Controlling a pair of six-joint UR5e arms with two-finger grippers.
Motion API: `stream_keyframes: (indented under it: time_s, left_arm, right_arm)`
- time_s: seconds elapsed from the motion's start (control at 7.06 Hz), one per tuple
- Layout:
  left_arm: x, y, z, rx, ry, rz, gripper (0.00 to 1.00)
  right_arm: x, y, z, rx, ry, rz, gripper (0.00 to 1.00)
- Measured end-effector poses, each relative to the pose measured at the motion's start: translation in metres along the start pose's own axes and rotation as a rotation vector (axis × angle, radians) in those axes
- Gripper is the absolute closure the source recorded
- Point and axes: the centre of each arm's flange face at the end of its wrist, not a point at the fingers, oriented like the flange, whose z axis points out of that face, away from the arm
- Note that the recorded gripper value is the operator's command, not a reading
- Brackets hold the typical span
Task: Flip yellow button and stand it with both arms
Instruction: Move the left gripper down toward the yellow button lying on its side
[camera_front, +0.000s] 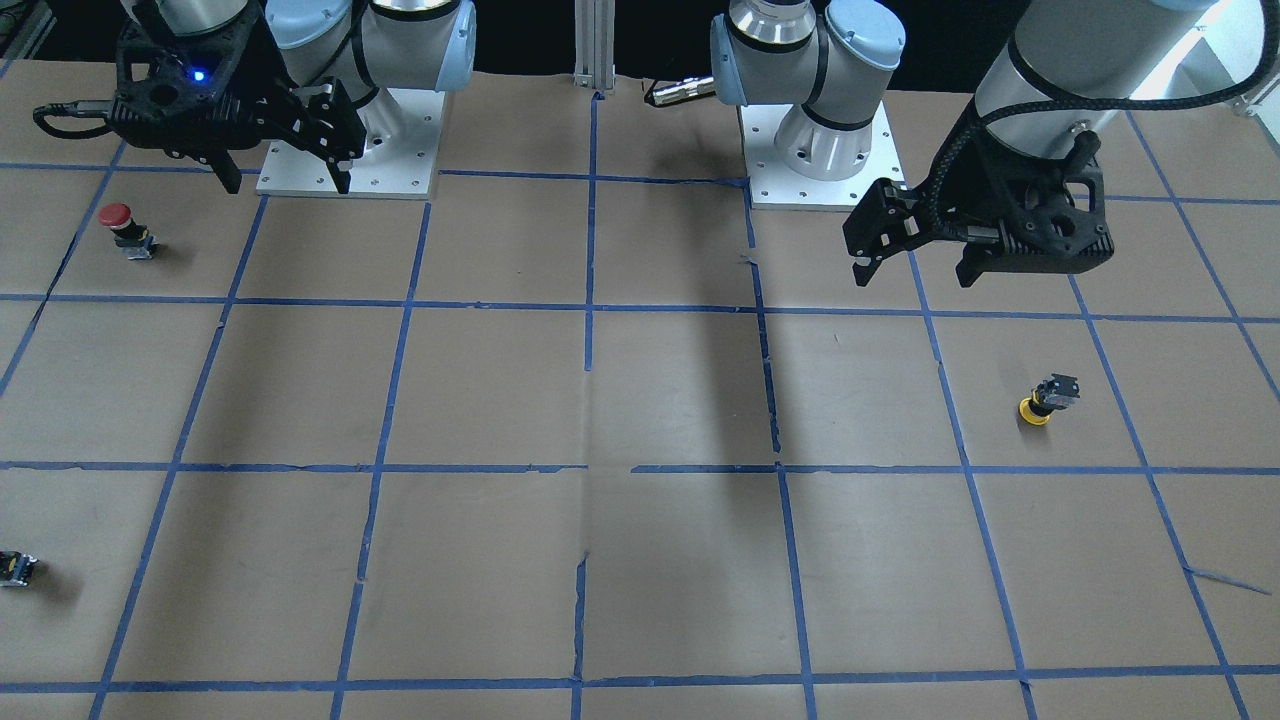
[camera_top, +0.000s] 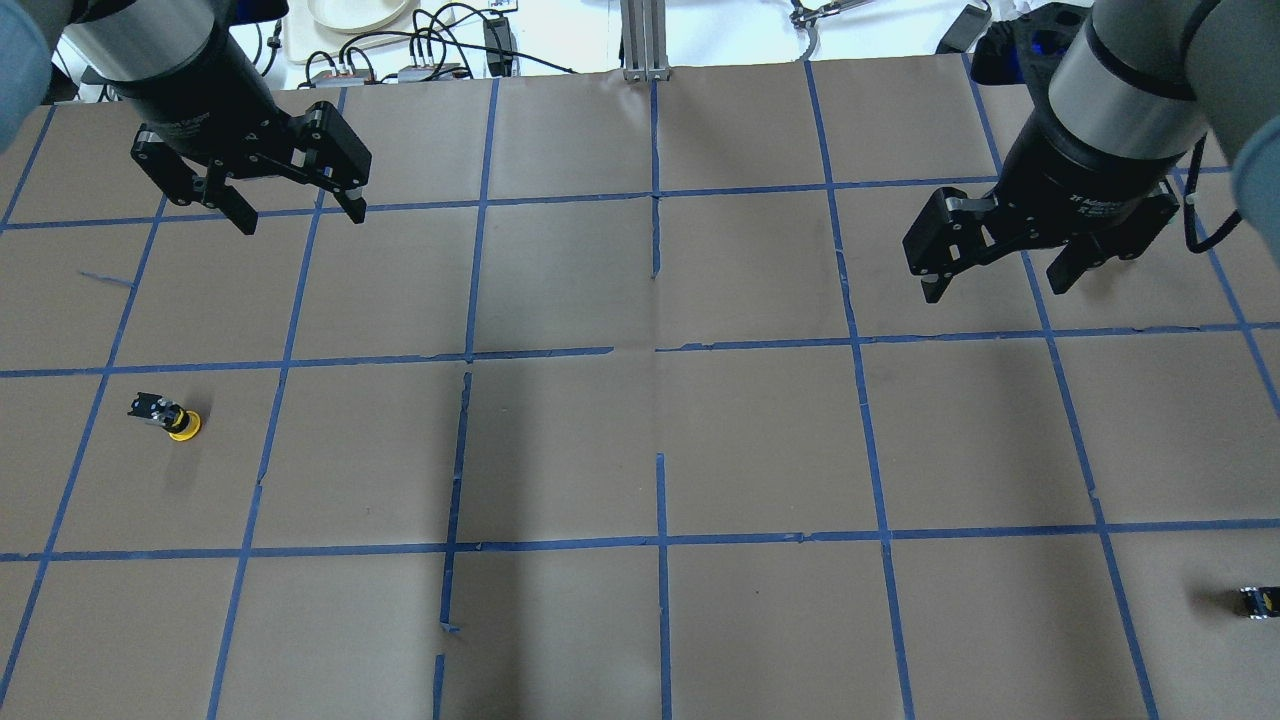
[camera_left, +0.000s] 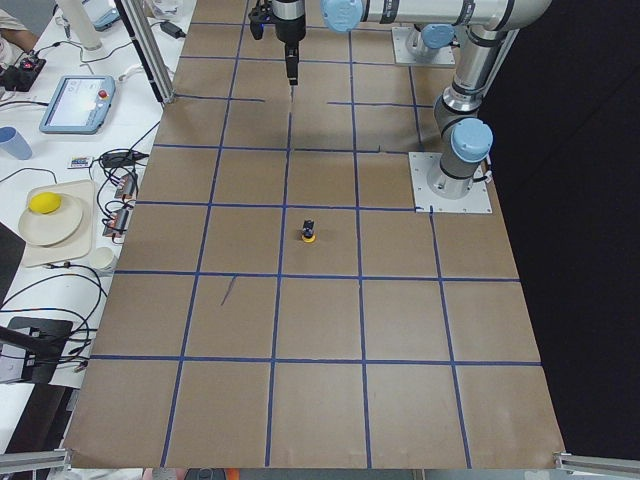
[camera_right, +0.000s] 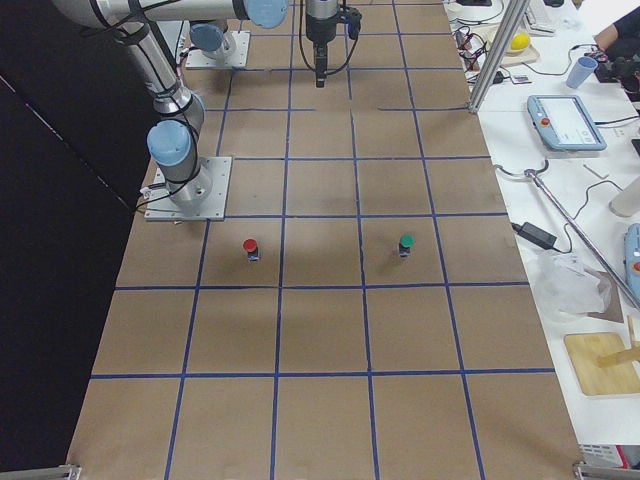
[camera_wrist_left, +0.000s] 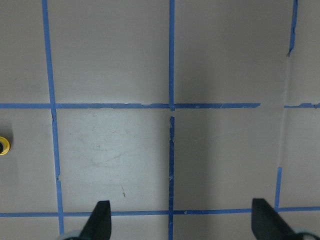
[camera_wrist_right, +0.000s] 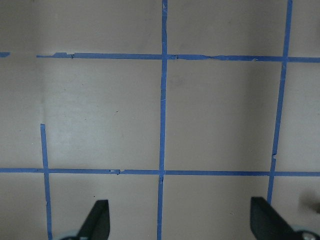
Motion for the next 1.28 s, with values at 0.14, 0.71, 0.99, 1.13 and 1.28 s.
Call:
stream_keyframes:
  time_s: [0.14,0.71,0.99,1.13,1.28]
  left_arm:
    - [0.0,0.002,-0.001,-0.002,-0.01,-0.01,0.0]
    - [-0.028,-0.004,0.011,-0.034,-0.065,0.056,0.0]
    - [-0.092,-0.01,0.024,-0.068,-0.078,0.136,0.0]
    - [-0.134,-0.013,0.036,-0.08,-0.067,0.174,0.0]
    - [-0.173,-0.014,0.055,-0.079,-0.06,0.218,0.0]
  right_arm:
    - [0.0,0.0,0.0,0.001,-0.001,-0.002,0.0]
    - [0.0,-0.001,0.001,0.0,-0.003,-0.002,0.0]
    - [0.0,0.0,0.001,0.001,0.0,-0.006,0.0]
    - [0.0,-0.001,0.001,0.001,0.001,-0.005,0.0]
    - [0.0,-0.001,0.001,-0.001,0.003,-0.003,0.0]
